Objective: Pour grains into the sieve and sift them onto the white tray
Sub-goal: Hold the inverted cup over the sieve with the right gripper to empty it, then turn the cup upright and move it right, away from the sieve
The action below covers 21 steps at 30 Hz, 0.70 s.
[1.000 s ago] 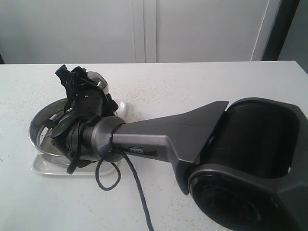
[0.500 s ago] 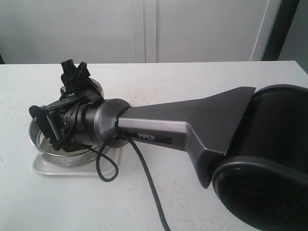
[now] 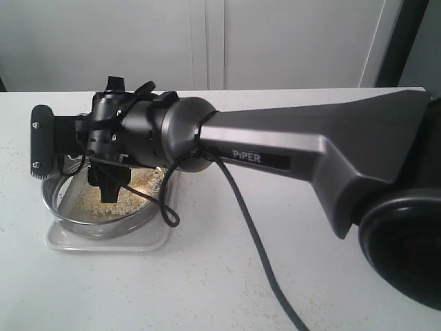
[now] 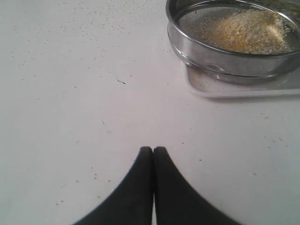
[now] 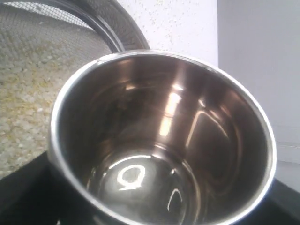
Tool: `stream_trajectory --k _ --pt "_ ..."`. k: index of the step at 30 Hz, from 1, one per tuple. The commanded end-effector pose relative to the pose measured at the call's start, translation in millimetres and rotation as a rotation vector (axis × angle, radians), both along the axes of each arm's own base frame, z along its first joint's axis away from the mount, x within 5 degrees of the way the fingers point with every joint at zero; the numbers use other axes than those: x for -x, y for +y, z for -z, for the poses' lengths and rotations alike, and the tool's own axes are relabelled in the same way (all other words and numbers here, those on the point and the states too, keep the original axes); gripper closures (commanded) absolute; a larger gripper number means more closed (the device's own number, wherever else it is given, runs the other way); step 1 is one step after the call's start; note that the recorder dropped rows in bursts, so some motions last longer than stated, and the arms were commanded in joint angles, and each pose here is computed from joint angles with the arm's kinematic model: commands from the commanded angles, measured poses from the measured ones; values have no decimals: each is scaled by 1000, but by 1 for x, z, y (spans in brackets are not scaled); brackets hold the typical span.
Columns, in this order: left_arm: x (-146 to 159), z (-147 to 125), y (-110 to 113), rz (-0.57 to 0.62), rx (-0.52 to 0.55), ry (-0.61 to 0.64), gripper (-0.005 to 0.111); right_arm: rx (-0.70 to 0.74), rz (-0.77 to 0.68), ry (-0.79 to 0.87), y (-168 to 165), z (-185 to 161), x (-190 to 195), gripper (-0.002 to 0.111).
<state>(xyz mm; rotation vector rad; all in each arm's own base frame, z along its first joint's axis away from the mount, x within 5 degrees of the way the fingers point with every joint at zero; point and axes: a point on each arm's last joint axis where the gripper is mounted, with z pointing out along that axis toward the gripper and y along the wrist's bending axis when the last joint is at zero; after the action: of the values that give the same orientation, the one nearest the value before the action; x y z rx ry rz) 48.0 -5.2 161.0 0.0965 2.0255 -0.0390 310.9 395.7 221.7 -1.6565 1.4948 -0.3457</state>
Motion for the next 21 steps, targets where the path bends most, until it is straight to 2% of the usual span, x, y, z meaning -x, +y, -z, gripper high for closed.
stream_trajectory --k 1,10,21 --pt "1 4 0 -2 5 14 107 -63 -1 109 -9 -5 -6 108" --pt "1 4 0 -2 5 14 107 -161 -8 282 -20 -5 -14 108" --pt "1 4 0 -2 5 14 107 -372 -18 487 -38 -20 -27 108"
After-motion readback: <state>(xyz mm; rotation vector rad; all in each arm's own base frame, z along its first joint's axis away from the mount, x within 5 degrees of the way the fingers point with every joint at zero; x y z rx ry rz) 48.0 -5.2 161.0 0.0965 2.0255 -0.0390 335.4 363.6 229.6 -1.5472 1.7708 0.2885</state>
